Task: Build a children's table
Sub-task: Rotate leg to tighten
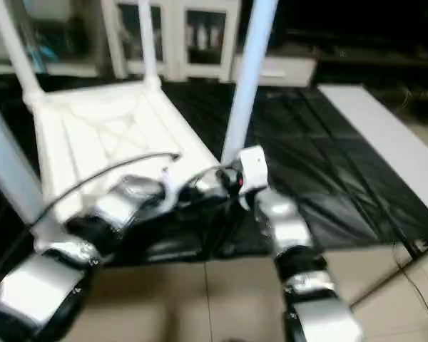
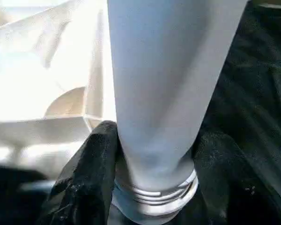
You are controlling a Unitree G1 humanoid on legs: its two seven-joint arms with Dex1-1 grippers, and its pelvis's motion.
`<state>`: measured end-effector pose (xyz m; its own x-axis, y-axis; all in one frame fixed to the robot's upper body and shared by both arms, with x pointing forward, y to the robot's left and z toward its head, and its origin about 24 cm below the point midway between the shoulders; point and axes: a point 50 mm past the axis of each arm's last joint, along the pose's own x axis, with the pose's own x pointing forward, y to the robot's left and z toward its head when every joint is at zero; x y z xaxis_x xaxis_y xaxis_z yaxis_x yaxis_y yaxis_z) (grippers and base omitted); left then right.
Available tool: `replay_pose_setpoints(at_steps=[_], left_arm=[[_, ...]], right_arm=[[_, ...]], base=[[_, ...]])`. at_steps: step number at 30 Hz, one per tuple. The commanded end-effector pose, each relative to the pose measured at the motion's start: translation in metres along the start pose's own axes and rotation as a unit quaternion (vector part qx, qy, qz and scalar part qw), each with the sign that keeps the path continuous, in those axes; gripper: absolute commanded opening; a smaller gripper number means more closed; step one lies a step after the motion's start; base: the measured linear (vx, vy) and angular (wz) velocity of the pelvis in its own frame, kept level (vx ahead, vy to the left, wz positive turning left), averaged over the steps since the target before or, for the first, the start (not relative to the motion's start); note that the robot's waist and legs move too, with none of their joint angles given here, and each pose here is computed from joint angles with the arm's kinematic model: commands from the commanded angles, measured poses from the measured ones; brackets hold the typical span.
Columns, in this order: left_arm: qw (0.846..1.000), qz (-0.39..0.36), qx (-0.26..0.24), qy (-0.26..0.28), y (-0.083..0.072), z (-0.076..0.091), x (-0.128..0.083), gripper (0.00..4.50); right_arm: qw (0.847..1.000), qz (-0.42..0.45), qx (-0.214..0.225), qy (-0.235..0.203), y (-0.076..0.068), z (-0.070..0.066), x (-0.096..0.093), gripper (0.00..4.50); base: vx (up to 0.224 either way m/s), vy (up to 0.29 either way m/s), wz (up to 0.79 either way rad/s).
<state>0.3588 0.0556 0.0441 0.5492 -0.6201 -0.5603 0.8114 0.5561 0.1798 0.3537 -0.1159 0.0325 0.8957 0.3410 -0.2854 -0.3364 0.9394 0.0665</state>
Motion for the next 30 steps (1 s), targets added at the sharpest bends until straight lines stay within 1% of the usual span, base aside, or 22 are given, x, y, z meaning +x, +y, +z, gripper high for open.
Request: replay_pose_setpoints(at_steps=[1,2,4,5,6,8,10,11,12,13,15,16,17,19,21,22,24,25,26,28,29,30], left_arm=[[0.997,0.063,0.017,-0.051,0.010,0.031,0.000,0.00],[0.997,0.063,0.017,-0.051,0.010,0.031,0.000,0.00],[0.996,0.065,0.021,-0.054,0.010,0.033,0.001,0.00],[0.996,0.066,0.027,-0.051,0.010,0.032,0.001,0.00],[0.996,0.067,0.030,-0.047,0.011,0.030,0.000,0.00],[0.996,0.067,0.035,-0.039,0.013,0.026,-0.001,0.00],[0.996,0.069,0.037,-0.033,0.016,0.019,-0.003,0.00],[0.997,0.067,0.038,-0.030,0.017,0.016,-0.004,0.00],[0.997,0.067,0.038,-0.030,0.017,0.016,-0.004,0.00],[0.997,0.060,0.046,-0.028,0.018,0.013,-0.005,0.00],[0.997,0.040,0.059,-0.023,0.018,0.007,-0.008,0.00],[0.998,0.017,0.064,-0.019,0.017,0.002,-0.010,0.00],[0.998,0.008,0.064,-0.016,0.017,0.000,-0.011,0.00],[0.996,-0.037,0.083,-0.013,0.013,-0.006,-0.014,0.00],[0.993,-0.074,0.090,-0.004,0.010,-0.013,-0.017,0.00],[0.990,-0.101,0.096,-0.001,0.008,-0.018,-0.020,0.00],[0.985,-0.137,0.103,0.005,0.006,-0.025,-0.025,0.00],[0.977,-0.177,0.115,0.005,0.002,-0.031,-0.030,0.00],[0.974,-0.193,0.116,0.009,0.002,-0.034,-0.033,0.00],[0.968,-0.219,0.124,0.009,0.000,-0.038,-0.038,0.00],[0.968,-0.219,0.124,0.009,0.000,-0.038,-0.038,0.00],[0.962,-0.240,0.132,0.015,-0.001,-0.043,-0.044,0.00]], right_arm=[[0.999,0.031,0.013,0.039,0.029,-0.023,0.005,2.02],[0.999,0.031,0.013,0.039,0.029,-0.023,0.005,2.02],[0.998,0.050,0.020,0.024,0.036,-0.019,0.007,2.02],[0.997,0.064,0.028,0.014,0.040,-0.016,0.007,2.02],[0.996,0.082,0.046,0.000,0.041,-0.013,0.006,2.02],[0.992,0.106,0.066,-0.016,0.041,-0.011,0.004,2.02],[0.991,0.112,0.067,-0.036,0.033,-0.007,-0.002,2.02],[0.991,0.111,0.063,-0.043,0.029,-0.007,-0.005,2.56],[0.991,0.111,0.063,-0.043,0.029,-0.007,-0.005,2.56],[0.990,0.112,0.061,-0.052,0.024,-0.005,-0.009,2.69],[0.989,0.116,0.060,-0.067,0.016,-0.003,-0.017,2.78],[0.988,0.122,0.051,-0.076,0.009,0.000,-0.024,2.90],[0.988,0.126,0.046,-0.079,0.007,0.002,-0.027,2.90],[0.986,0.136,0.030,-0.090,-0.003,0.007,-0.037,3.10],[0.984,0.156,-0.007,-0.090,-0.012,0.010,-0.048,3.21],[0.980,0.176,-0.039,-0.085,-0.019,0.011,-0.057,3.35],[0.975,0.199,-0.071,-0.073,-0.028,0.012,-0.069,3.49],[0.970,0.216,-0.088,-0.064,-0.035,0.014,-0.079,3.55],[0.968,0.224,-0.096,-0.061,-0.038,0.015,-0.084,3.78],[0.963,0.246,-0.102,-0.050,-0.042,0.016,-0.095,3.87],[0.963,0.246,-0.102,-0.050,-0.042,0.016,-0.095,3.92],[0.950,0.291,-0.112,-0.022,-0.044,0.015,-0.109,3.99]], base=[[0.091,-0.075,-0.26],[0.069,-0.015,-0.32],[0.034,-0.008,-0.16],[0.000,0.000,0.00],[0.000,0.000,0.00],[0.000,0.000,0.00],[0.000,0.000,0.00],[0.000,0.000,0.00],[0.000,0.000,0.00],[0.000,0.000,0.00],[0.000,0.000,0.00],[0.000,0.000,0.00],[0.000,0.000,0.00],[0.025,0.004,0.02],[0.000,0.000,0.00],[0.000,0.000,0.00],[0.000,0.000,0.00],[0.000,0.000,0.00],[0.000,0.000,0.00],[0.000,0.000,0.00],[0.000,0.000,0.00],[0.000,0.000,0.00]])
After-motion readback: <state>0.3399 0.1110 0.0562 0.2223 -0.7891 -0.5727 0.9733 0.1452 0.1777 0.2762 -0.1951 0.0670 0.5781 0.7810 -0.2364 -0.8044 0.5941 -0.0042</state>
